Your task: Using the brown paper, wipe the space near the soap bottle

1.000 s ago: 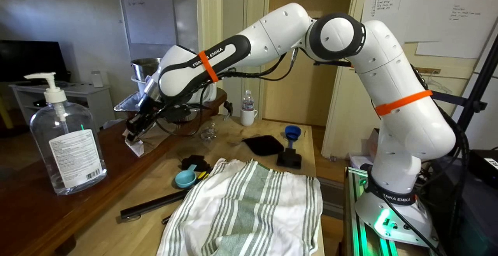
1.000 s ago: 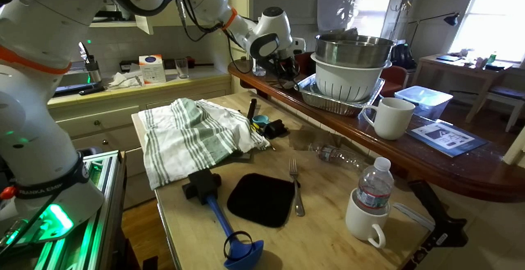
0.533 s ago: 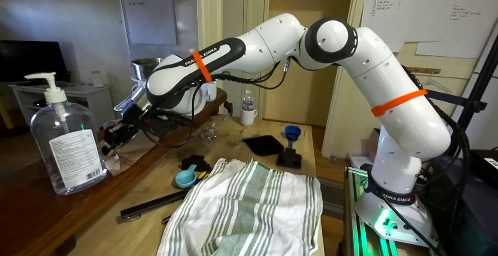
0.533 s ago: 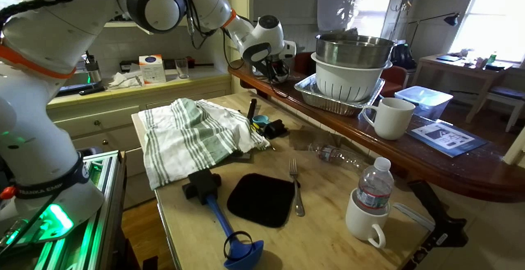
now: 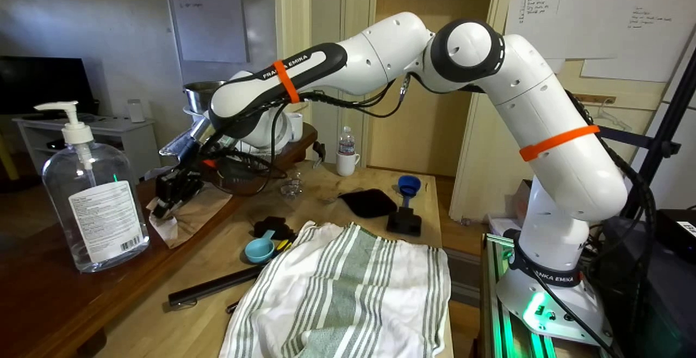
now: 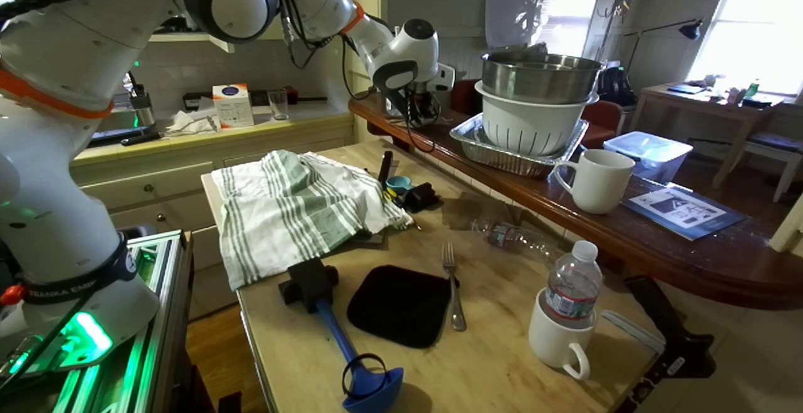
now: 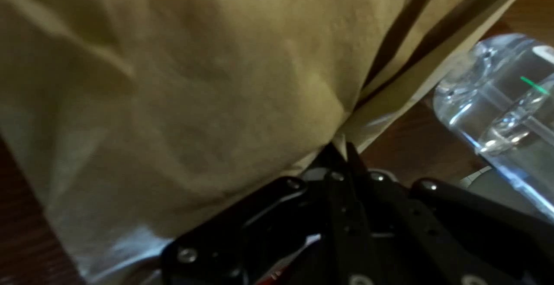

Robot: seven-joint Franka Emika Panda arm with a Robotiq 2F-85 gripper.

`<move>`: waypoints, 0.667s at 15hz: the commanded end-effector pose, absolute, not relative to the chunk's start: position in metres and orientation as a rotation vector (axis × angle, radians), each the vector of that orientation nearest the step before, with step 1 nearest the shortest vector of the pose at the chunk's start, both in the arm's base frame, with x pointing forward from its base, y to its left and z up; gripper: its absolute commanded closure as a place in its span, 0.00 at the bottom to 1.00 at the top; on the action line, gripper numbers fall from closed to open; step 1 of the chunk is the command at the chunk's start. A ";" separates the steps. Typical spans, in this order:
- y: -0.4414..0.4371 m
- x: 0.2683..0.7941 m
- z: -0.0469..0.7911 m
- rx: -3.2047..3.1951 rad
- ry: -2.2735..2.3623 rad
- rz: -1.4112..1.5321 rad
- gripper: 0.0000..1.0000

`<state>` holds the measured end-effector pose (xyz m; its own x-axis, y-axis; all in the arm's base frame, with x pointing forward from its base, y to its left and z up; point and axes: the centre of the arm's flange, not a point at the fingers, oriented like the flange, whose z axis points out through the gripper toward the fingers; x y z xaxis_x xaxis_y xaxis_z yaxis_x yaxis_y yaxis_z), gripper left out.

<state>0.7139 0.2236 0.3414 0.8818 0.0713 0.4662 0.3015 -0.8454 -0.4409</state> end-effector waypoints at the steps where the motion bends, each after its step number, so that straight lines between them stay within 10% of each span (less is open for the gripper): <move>1: 0.204 0.700 0.338 -2.600 -0.219 -0.511 0.99; 10: 0.194 0.722 0.343 -2.850 -0.117 -0.447 0.99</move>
